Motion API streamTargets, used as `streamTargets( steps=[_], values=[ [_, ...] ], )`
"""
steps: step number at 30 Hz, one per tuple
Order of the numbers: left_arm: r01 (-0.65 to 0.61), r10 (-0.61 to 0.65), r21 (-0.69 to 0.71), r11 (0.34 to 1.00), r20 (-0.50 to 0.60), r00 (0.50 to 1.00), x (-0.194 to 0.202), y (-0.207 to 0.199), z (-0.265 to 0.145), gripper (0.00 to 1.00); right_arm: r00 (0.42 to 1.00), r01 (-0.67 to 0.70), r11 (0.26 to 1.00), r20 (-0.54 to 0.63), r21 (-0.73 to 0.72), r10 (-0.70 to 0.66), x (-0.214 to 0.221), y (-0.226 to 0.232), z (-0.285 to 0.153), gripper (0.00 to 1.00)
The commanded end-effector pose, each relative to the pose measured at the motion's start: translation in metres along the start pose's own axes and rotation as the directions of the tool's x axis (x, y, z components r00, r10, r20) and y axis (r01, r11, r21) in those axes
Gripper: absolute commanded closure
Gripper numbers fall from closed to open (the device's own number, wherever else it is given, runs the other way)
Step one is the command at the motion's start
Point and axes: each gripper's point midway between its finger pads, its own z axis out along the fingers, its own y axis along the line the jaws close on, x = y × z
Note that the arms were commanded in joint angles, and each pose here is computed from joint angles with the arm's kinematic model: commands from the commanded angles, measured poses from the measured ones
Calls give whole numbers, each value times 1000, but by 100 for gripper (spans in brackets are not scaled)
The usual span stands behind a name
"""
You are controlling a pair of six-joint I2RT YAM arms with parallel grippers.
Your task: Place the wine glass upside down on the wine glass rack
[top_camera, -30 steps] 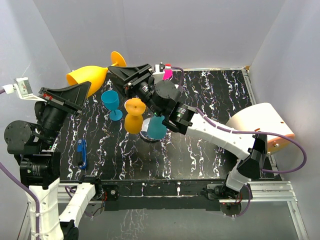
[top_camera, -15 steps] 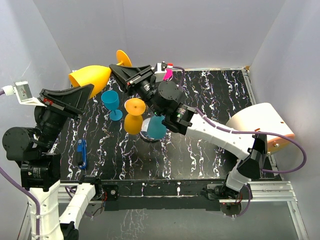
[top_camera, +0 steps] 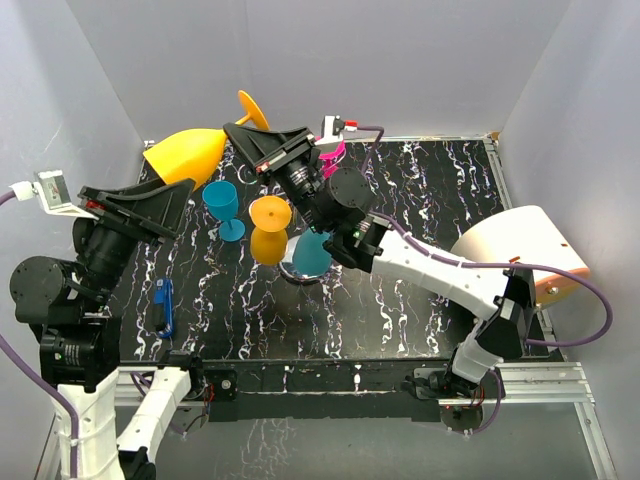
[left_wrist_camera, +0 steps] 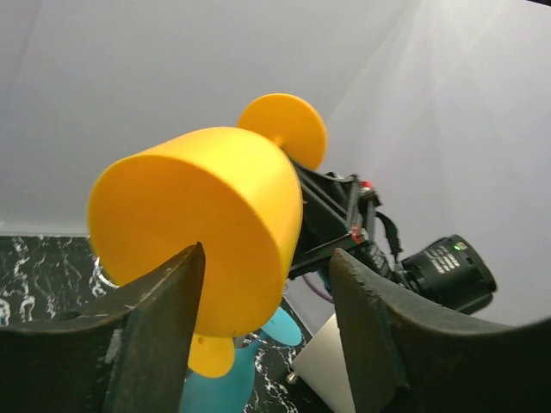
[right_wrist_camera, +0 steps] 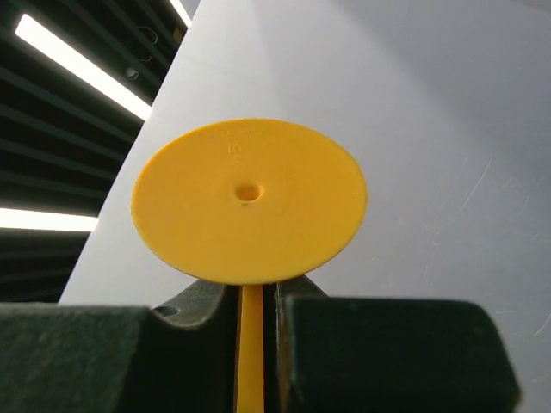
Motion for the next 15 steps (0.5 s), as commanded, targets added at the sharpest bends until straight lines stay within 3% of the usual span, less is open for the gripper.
streamTargets(
  steps=[1, 7, 12, 15],
  values=[
    [17, -14, -165, 986, 18, 1000, -2, 22, -13, 38, 980, 174, 974, 128, -147, -155, -36, 57, -13, 100],
    [60, -76, -301, 952, -44, 996, 10, 38, -29, 33, 921, 387, 898, 129, -208, -367, -32, 76, -16, 100],
    [79, -79, -522, 849, 22, 997, -9, 60, -55, 30, 844, 530, 814, 59, -235, -533, -16, 74, -17, 100],
    [76, -46, -551, 831, 69, 997, -27, 56, -63, 29, 810, 572, 778, 30, -259, -586, -10, 72, -23, 100]
  ],
)
